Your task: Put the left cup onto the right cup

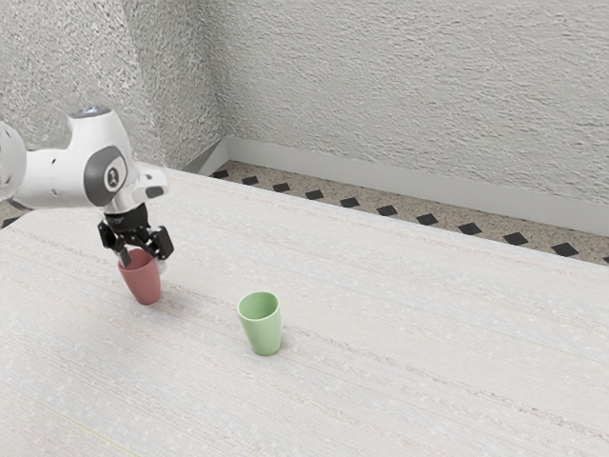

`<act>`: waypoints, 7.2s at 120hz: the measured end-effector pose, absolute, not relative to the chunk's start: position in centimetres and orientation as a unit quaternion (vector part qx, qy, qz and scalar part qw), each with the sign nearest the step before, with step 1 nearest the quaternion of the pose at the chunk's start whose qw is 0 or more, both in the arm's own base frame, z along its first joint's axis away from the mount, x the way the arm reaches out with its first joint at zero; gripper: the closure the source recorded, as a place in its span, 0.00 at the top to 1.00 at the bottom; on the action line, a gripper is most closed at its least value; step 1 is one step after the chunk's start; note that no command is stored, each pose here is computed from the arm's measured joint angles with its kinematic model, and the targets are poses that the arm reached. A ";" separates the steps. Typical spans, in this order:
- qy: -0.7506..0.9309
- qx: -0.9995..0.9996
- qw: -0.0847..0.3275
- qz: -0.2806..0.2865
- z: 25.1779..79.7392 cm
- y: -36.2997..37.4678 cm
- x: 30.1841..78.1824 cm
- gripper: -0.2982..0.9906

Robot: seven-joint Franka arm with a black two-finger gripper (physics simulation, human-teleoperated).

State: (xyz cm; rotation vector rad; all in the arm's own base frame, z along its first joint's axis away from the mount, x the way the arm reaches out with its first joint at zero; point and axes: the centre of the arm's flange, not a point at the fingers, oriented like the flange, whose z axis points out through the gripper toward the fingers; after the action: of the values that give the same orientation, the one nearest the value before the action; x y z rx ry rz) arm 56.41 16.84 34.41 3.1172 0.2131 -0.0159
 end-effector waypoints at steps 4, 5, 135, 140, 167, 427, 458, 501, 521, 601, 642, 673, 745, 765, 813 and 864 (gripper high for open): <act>0.069 0.998 0.008 -0.003 34.4 16.9 56.5 0.76; 0.069 0.998 0.007 -0.003 34.4 16.9 56.5 0.76; 0.071 0.997 -0.010 0.004 30.2 16.9 58.6 0.64; 0.072 0.997 -0.010 0.003 30.1 17.0 58.6 0.60; 0.075 0.997 -0.008 0.003 30.0 17.1 58.5 0.43; -0.066 0.997 -0.030 -0.020 41.8 -8.0 60.8 0.16; -0.065 0.997 -0.026 -0.026 41.5 -9.9 60.4 0.16; -0.062 0.997 -0.026 -0.027 40.7 -11.3 60.5 0.16; -0.064 0.997 -0.025 -0.028 40.4 -12.2 60.4 0.16; -0.054 0.998 -0.022 -0.020 41.3 -12.9 60.2 0.16; -0.056 0.998 -0.022 -0.028 40.8 -13.7 59.6 0.16; -0.050 0.998 -0.023 -0.032 40.4 -13.5 59.5 0.16; -0.041 0.998 -0.024 -0.035 39.8 -12.8 59.5 0.17; -0.042 0.998 -0.021 -0.034 39.9 -13.1 59.5 0.38; -0.039 0.999 -0.018 -0.031 40.3 -13.2 59.5 0.70; -0.047 0.999 0.006 0.010 54.0 -11.7 56.1 0.74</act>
State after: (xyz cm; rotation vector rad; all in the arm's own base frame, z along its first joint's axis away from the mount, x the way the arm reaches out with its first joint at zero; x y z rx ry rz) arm 56.10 -11.72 53.98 3.1264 -0.1457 0.0319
